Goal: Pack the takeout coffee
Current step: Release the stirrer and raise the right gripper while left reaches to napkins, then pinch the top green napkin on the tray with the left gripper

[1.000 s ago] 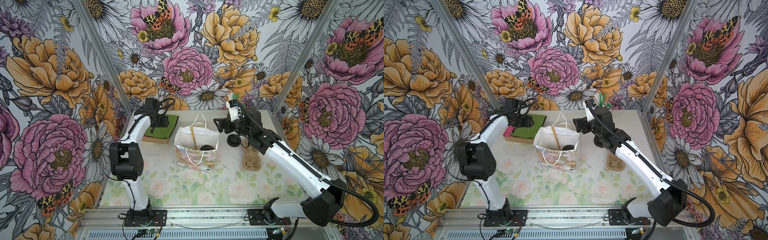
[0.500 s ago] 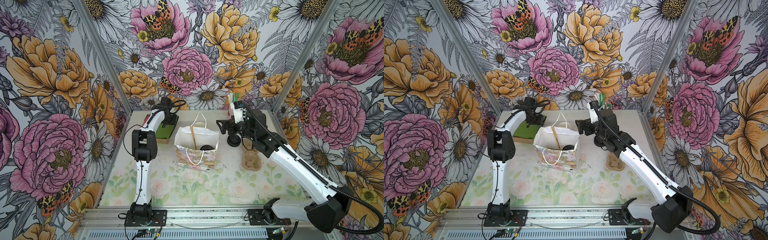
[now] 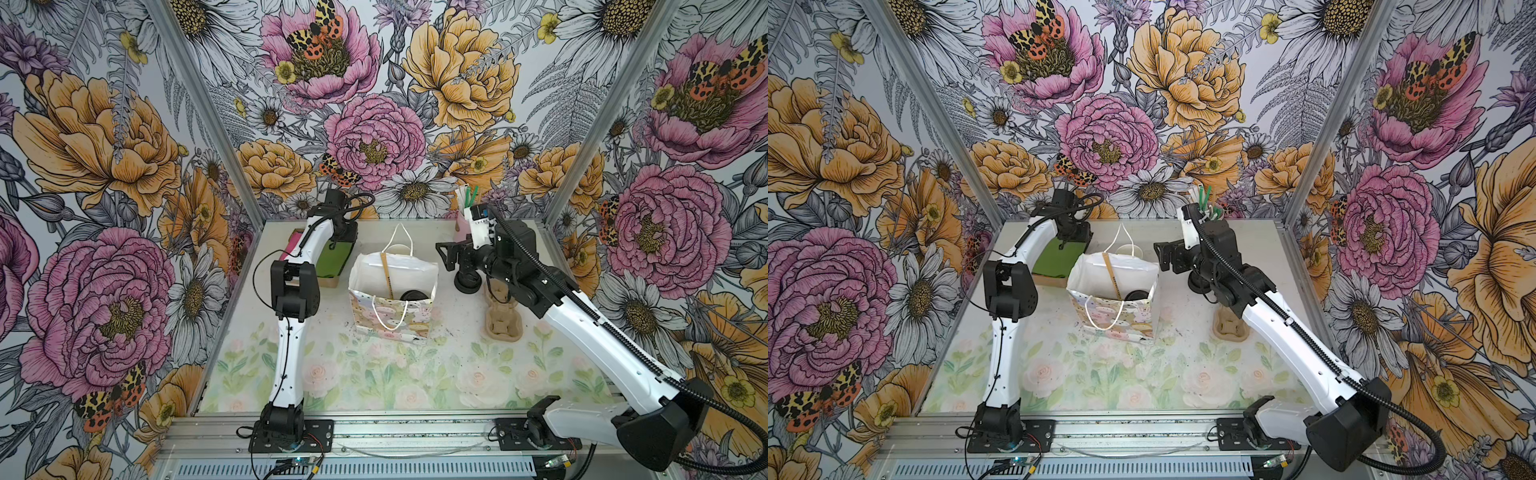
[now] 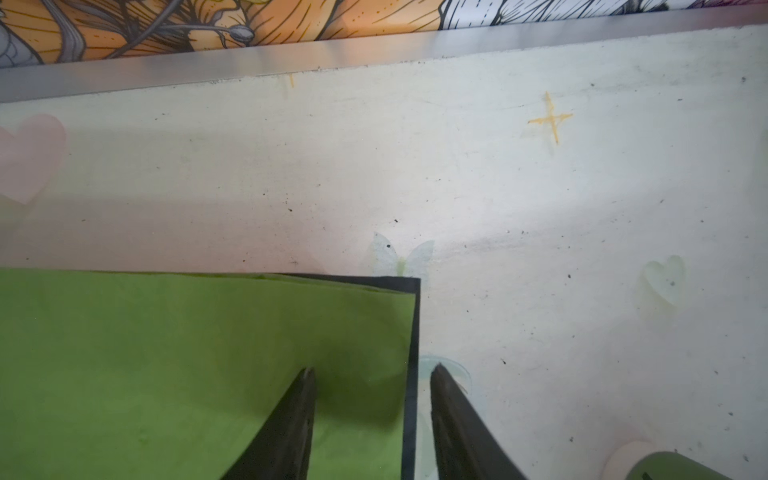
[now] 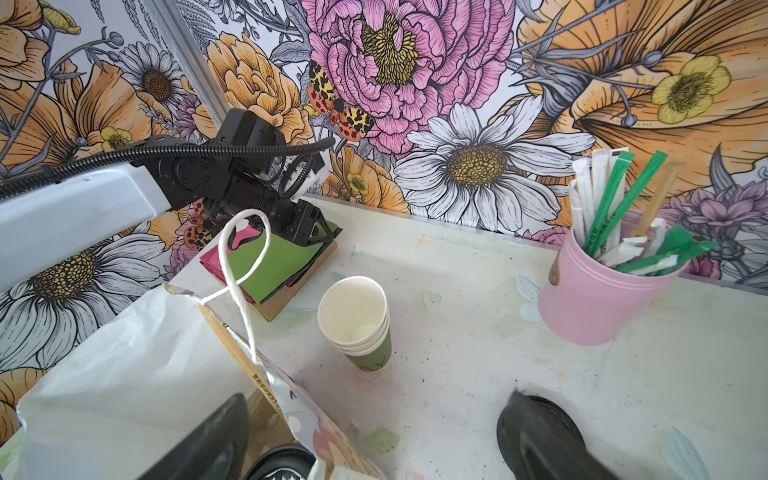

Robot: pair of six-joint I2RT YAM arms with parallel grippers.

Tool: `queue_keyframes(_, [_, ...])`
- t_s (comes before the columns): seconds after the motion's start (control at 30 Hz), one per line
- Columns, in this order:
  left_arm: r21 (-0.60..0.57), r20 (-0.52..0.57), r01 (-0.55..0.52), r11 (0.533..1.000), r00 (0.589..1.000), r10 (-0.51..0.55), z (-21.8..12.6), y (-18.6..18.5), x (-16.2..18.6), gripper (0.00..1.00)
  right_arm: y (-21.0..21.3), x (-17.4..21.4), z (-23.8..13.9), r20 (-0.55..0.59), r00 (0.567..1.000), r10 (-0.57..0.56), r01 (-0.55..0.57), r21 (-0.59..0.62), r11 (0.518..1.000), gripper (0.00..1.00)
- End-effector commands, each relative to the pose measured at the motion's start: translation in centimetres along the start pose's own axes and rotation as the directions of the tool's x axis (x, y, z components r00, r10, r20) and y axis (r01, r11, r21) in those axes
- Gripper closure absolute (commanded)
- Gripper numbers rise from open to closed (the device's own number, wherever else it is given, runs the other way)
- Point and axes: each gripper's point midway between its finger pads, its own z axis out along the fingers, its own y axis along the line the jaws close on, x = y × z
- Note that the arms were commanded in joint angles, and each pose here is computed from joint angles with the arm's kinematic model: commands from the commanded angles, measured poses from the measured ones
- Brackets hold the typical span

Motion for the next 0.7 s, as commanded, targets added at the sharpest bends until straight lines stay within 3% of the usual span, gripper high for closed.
queue_keyframes(0.0, [-0.008, 0.01, 0.013, 1.0, 1.0, -0.013, 0.48, -0.18, -0.36, 0.56, -0.21, -0.54, -0.08, 0.007, 1.0, 0.009, -0.009, 0.007, 1.0, 0.04])
queue_keyframes(0.53, [-0.004, 0.012, 0.016, 1.0, 1.0, -0.016, 0.51, -0.15, -0.44, 0.82, -0.51, 0.15, -0.17, -0.006, 1.0, 0.008, -0.008, 0.02, 1.0, 0.03])
queue_keyframes(0.67, [-0.003, 0.014, 0.021, 1.0, 1.0, -0.021, 0.33, -0.03, -0.52, 0.97, -0.51, 0.18, -0.15, -0.007, 1.0, 0.007, -0.007, 0.02, 1.0, 0.03])
